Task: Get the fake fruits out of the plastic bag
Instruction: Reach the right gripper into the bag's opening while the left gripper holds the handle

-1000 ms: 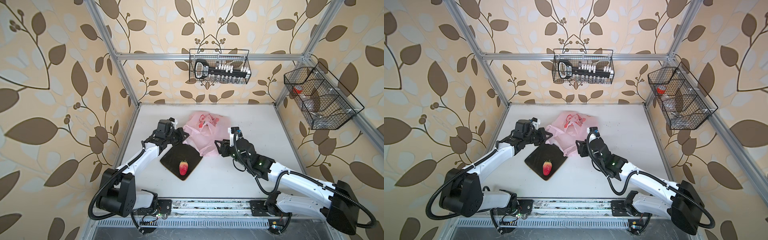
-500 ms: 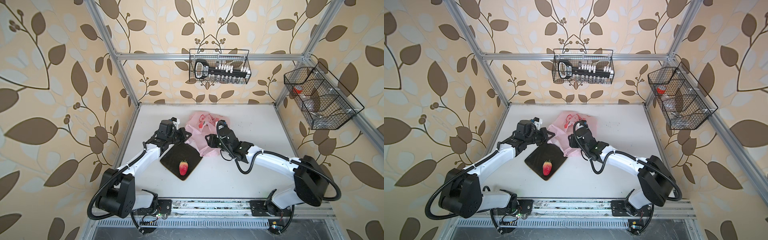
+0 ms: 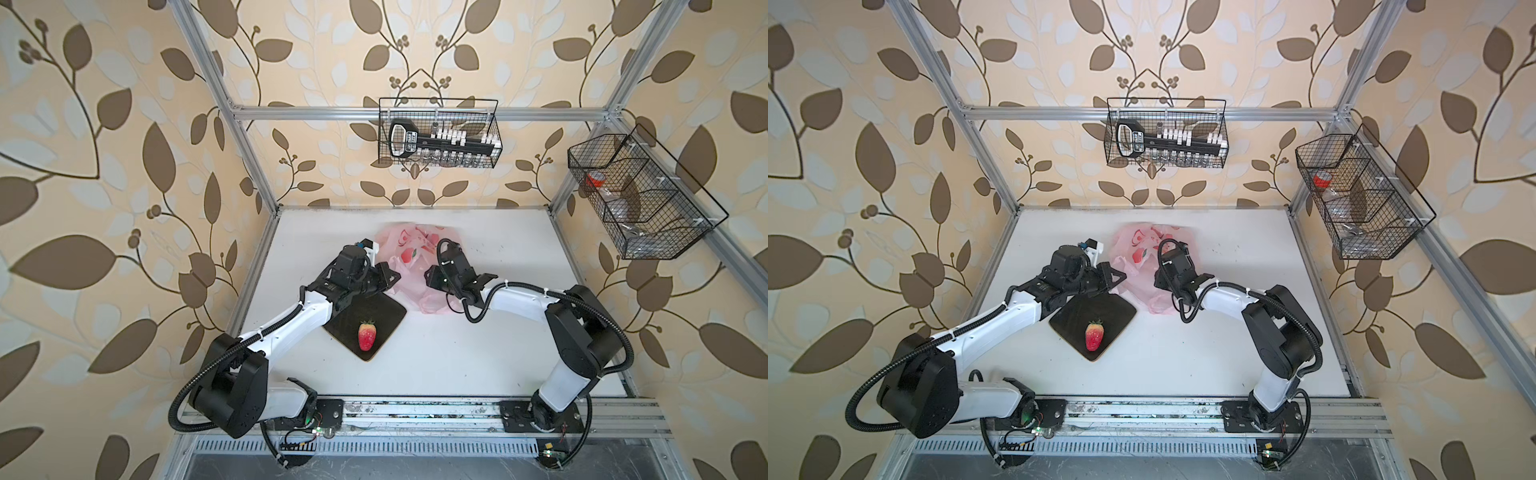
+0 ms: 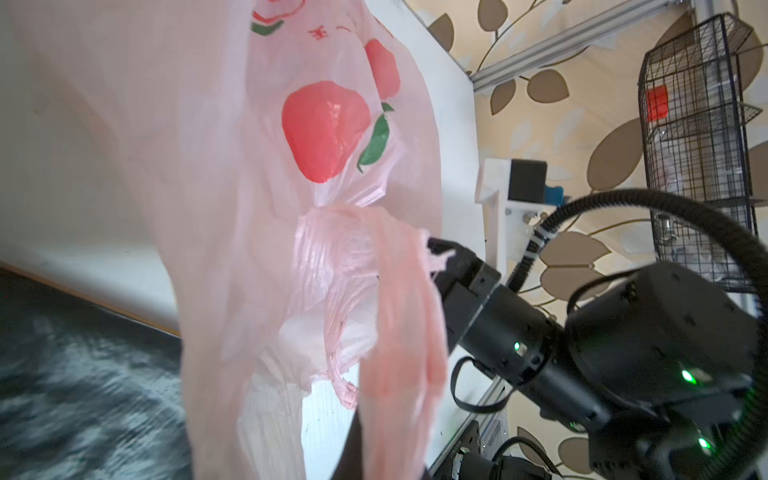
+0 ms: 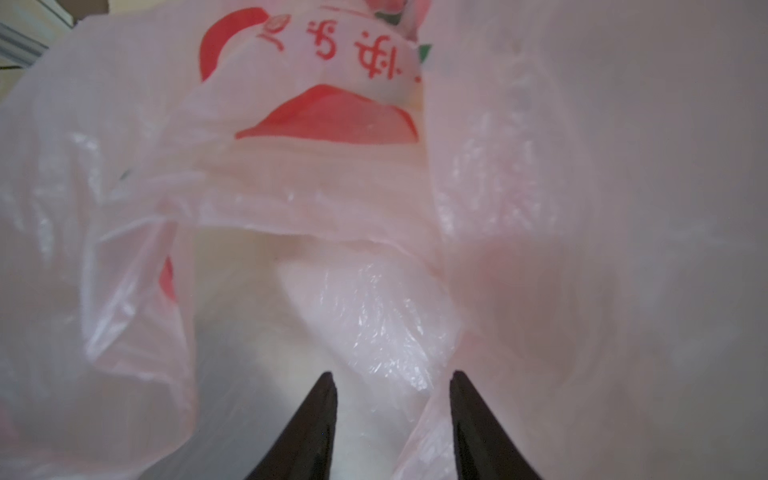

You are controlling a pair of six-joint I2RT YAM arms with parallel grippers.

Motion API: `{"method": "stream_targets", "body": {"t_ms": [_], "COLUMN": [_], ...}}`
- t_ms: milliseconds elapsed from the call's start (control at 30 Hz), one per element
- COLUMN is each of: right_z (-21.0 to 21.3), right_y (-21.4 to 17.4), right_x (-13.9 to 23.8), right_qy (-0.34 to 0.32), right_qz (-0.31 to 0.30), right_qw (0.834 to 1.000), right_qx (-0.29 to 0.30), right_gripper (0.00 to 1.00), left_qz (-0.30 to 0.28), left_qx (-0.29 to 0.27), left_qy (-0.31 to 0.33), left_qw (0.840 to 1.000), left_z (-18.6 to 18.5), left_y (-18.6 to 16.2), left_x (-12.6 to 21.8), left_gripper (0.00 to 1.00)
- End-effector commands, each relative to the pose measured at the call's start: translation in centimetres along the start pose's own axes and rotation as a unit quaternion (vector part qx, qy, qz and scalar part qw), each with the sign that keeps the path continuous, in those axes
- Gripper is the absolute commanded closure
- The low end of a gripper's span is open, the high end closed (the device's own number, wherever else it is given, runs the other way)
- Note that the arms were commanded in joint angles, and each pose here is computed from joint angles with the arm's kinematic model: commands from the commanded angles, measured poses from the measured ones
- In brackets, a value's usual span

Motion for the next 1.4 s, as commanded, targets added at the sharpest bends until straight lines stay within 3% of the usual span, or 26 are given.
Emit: {"method": "stream_targets", "body": {"t_ms": [0,300,567,733,900,1100,1267,1367], "right_z": [-3.3,-7.9,-6.8,-3.8,1.0,1.5,2.9,2.8], "right_y": [-0.4,-0.6,0.7,1.7,0.7,0.3,1.8,2.5], "right_x": [1.5,6.5,13.5,15.8,13.6,8.2,5.1,3.0], "right_qy": [-0.044,-0.067,-0.017,0.062,0.119,0.112,0.121,0.098], "right_qz": [0.0,-0.019,-0.071,-0.085,-0.065,-0.06,-0.077,-0.087], "right_qw": [0.999,0.998,0.996,0.992,0.987,0.991,0.986,0.986], "right_qx": [-0.003,-0.009,0.043,0.076,0.082,-0.036,-0.084,-0.107], "right_gripper": [0.53,0.48,0.37,0.43,0.48,0.58,0.57,0.51], "left_qz": [-0.022,-0.015,-0.019,-0.017,-0.039,-0.078,-0.075,-0.073], "left_qx": [-0.015,-0.02,-0.015,-0.015,-0.022,-0.023,-0.031,-0.036], "left_qy": [-0.034,-0.047,-0.04,-0.032,-0.039,-0.076,-0.096,-0.108], "left_qw": [0.999,0.999,0.999,0.999,0.998,0.994,0.992,0.991], "left_z": [-2.9,-4.9,-4.5,-4.0,-4.5,-6.0,-7.1,-7.9], "left_y": [-0.2,-4.5,-4.6,-5.0,-4.5,-3.6,-3.6,-3.6], "left_x": [-0.6,-2.7,-3.2,-2.9,-1.6,0.0,0.3,0.5], "left_gripper": [1.0,1.0,1.0,1.0,1.0,1.0,1.0,1.0]}}
Point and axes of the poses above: each gripper's point midway between its finger pads, its own x axis back along the fingers, its own z axis along the line the jaws close on, y = z × x, the point moved 3 cm from there along x, back along the fingers, and after that the axes turned 12 degrees about x, right-handed, at the moved point
